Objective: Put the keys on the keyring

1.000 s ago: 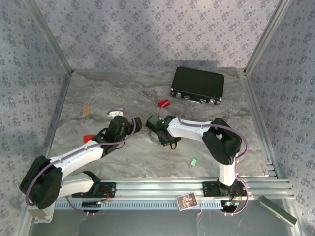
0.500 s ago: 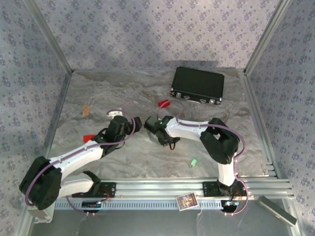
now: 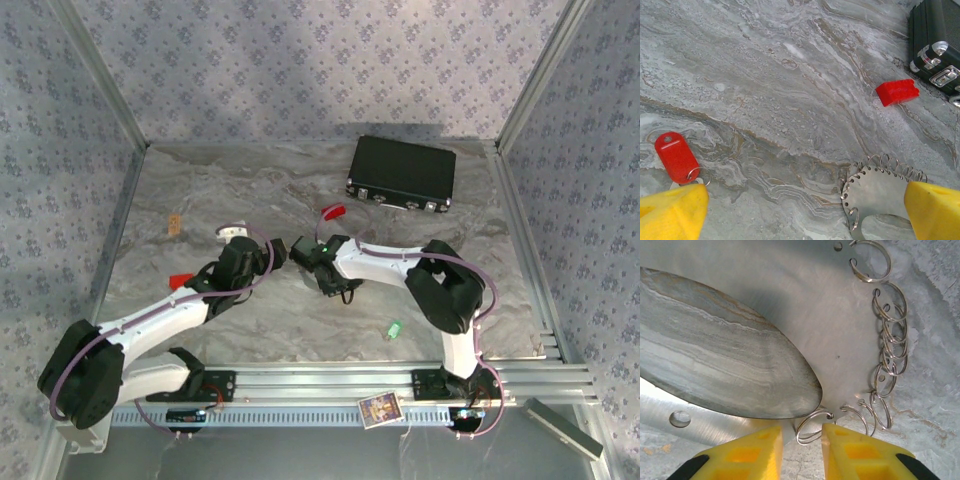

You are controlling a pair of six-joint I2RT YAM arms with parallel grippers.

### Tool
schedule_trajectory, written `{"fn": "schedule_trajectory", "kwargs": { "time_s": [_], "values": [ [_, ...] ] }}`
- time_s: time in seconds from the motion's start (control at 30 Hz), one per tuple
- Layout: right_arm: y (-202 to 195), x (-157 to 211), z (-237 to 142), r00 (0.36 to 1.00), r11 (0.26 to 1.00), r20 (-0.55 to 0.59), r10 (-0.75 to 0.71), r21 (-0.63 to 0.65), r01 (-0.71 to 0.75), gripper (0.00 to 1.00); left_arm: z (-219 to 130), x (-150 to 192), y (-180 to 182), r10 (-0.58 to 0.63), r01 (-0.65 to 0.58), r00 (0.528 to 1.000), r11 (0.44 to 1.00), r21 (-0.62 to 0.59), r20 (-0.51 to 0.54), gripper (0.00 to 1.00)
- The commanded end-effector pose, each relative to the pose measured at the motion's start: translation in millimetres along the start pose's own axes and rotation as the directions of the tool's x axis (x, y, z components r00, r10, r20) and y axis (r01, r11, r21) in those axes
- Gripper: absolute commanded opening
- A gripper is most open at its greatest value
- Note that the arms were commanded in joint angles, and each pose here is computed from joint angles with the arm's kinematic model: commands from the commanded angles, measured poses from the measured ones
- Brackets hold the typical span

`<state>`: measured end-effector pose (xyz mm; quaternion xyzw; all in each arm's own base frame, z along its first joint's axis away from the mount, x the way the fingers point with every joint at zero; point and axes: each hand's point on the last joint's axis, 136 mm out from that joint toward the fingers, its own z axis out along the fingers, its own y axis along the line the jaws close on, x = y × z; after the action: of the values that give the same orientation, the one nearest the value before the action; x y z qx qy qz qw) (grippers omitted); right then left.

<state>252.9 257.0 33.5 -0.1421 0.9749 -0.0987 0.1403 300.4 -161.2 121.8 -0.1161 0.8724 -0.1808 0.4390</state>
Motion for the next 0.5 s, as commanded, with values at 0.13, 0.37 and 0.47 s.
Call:
{"fn": "schedule_trajectory", "kwargs": {
  "time_s": [0.13,0.37,0.47],
  "values": [
    [-6,7,10,0.998,0.999,-0.053,-0.017,0.037,0.019,0.26,-4,-2,3,-0.014,0.014,1.0,1.0,-0.009,0.018,1.0],
    [-20,7,8,0.998,0.994,-0.054,-0.034,0.101,0.04,0.23,-4,-3,3,-0.018,0.018,1.0,1.0,-0.012,0.023,1.0],
    [-25,6,5,0.998,0.991,-0.049,-0.042,0.126,0.048,0.2,-4,-3,3,-0.022,0.022,0.999,1.0,-0.012,0.025,1.0]
  ]
}}
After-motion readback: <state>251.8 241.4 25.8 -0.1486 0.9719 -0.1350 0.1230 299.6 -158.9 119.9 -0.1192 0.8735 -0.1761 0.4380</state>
